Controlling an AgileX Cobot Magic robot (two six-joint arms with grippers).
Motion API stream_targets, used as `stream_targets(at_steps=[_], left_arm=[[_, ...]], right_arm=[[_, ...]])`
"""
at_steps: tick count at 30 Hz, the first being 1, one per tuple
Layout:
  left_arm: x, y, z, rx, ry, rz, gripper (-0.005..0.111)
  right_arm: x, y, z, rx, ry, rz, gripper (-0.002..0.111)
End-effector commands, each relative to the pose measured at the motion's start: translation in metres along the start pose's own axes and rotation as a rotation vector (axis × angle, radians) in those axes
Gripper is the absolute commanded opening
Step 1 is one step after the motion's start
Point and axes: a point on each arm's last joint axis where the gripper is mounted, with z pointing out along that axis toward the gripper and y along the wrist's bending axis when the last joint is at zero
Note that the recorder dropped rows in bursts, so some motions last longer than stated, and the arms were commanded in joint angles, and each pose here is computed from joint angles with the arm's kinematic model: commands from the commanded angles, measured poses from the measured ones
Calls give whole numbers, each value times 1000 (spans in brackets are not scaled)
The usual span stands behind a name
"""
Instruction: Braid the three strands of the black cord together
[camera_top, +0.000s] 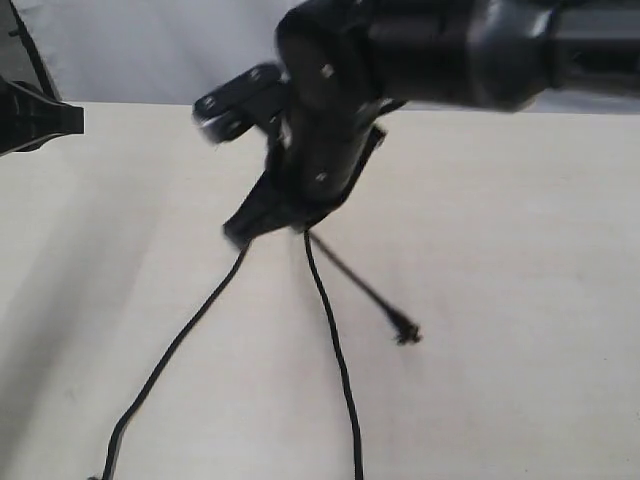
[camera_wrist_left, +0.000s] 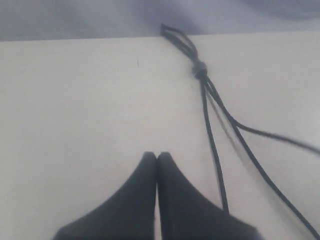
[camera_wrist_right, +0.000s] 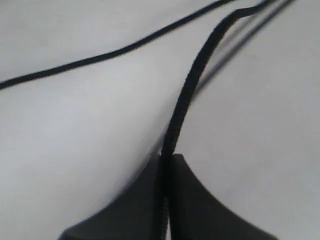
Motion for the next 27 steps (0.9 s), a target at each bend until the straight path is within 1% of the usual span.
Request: stream_targets(at_steps=[1, 3, 5, 9, 12, 16, 20, 23, 25, 26, 27], left_arm=[[-2, 0, -1, 8, -4, 4, 0], [-1, -2, -1, 26, -1, 4, 0], [-1, -2, -1, 32, 0, 4, 0], [-1, -2, -1, 32, 0, 4, 0], [-1, -2, -1, 32, 0, 4, 0], [-1, -2, -1, 32, 0, 4, 0], [-1, -2, -1, 32, 0, 4, 0], [-1, -2, -1, 32, 0, 4, 0], [-1, -2, -1, 32, 0, 4, 0], [-1, -2, -1, 33, 0, 2, 0], [-1, -2, -1, 33, 1, -3, 0]], right_arm=[[17, -69, -20, 210, 74, 80, 0], [28, -95, -16, 224, 109, 183, 0], [39, -115, -3, 222, 134, 269, 0], [63, -133, 38, 196, 185, 339, 0], [78, -134, 67, 183, 219, 370, 0], [87, -129, 96, 165, 280, 356, 0], [94, -126, 115, 152, 333, 350, 0], [97, -125, 121, 149, 365, 348, 1], [98, -125, 123, 148, 368, 353, 6], [98, -125, 123, 150, 367, 368, 13], [98, -125, 123, 152, 366, 376, 23]])
